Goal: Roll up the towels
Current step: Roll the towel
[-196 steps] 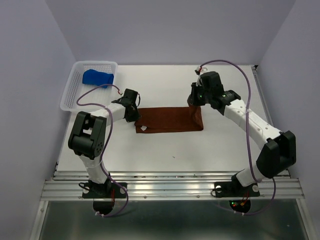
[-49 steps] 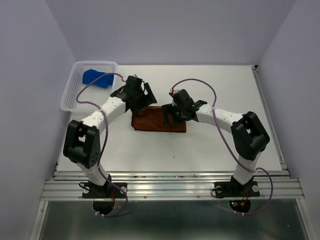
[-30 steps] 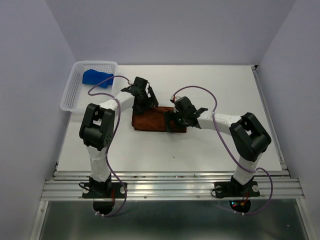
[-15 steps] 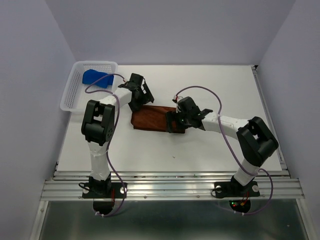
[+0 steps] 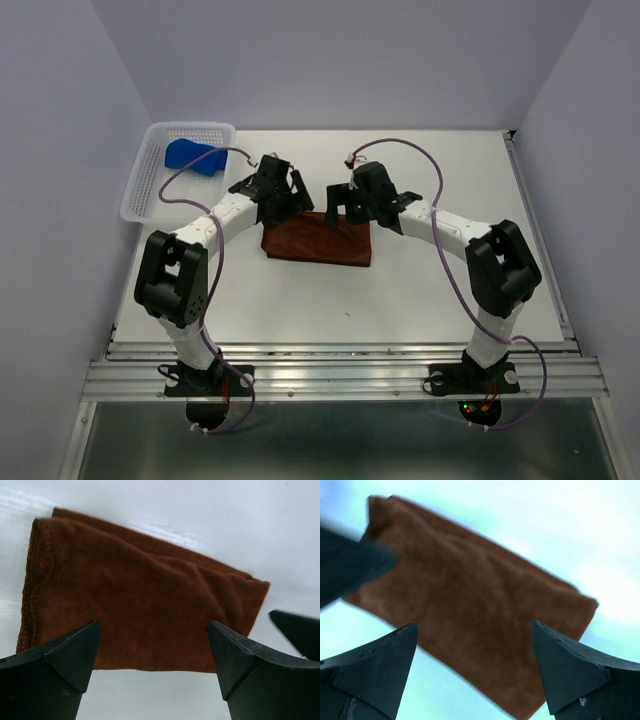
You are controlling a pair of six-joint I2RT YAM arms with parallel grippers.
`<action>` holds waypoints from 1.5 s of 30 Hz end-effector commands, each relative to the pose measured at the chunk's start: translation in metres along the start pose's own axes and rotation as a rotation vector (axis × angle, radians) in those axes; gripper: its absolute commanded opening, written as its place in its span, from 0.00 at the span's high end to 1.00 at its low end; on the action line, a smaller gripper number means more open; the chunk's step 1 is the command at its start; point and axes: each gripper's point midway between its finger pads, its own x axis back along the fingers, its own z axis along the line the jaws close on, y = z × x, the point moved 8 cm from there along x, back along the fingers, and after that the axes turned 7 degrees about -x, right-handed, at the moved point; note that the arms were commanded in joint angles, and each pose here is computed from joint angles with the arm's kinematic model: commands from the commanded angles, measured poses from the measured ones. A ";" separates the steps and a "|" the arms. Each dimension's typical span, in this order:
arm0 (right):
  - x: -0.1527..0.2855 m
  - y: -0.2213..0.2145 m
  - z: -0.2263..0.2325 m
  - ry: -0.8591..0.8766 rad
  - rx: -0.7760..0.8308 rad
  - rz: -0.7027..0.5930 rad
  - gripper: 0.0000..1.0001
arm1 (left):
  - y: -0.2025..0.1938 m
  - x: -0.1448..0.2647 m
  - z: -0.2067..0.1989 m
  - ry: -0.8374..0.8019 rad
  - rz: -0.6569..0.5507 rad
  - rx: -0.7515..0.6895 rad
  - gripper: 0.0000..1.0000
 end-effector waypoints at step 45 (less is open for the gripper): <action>0.102 -0.109 0.047 0.175 0.748 -0.117 0.00 | 0.070 0.006 -0.083 -0.185 -0.130 -0.219 0.01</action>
